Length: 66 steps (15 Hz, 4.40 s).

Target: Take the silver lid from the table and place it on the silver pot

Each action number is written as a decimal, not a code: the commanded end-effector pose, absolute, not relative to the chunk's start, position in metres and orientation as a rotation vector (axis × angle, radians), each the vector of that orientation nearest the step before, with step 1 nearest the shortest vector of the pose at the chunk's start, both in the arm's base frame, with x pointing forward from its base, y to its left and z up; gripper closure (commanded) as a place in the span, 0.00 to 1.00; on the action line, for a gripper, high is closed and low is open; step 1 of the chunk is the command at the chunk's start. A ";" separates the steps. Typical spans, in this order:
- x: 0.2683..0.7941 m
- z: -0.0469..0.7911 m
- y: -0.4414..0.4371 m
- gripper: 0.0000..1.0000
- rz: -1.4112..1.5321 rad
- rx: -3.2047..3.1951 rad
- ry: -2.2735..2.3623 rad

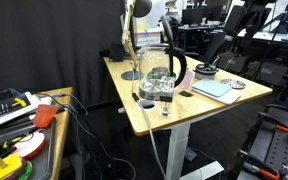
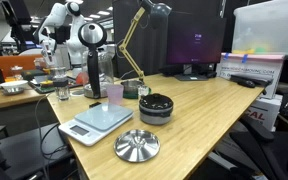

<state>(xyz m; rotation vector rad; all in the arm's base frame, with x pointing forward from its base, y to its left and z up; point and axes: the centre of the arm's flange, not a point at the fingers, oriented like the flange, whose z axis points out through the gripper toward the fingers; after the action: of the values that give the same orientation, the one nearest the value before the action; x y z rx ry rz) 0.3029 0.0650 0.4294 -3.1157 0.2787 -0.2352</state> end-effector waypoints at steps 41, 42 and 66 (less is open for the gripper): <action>0.382 0.336 -0.141 0.00 -0.168 -2.658 1.725; 0.385 0.335 -0.149 0.00 -0.165 -2.577 1.838; 0.371 0.286 -0.244 0.00 0.089 -1.679 2.586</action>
<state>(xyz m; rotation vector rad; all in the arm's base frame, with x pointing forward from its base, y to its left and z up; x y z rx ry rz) 0.3626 -0.2292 0.2944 -1.8744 2.4822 0.0510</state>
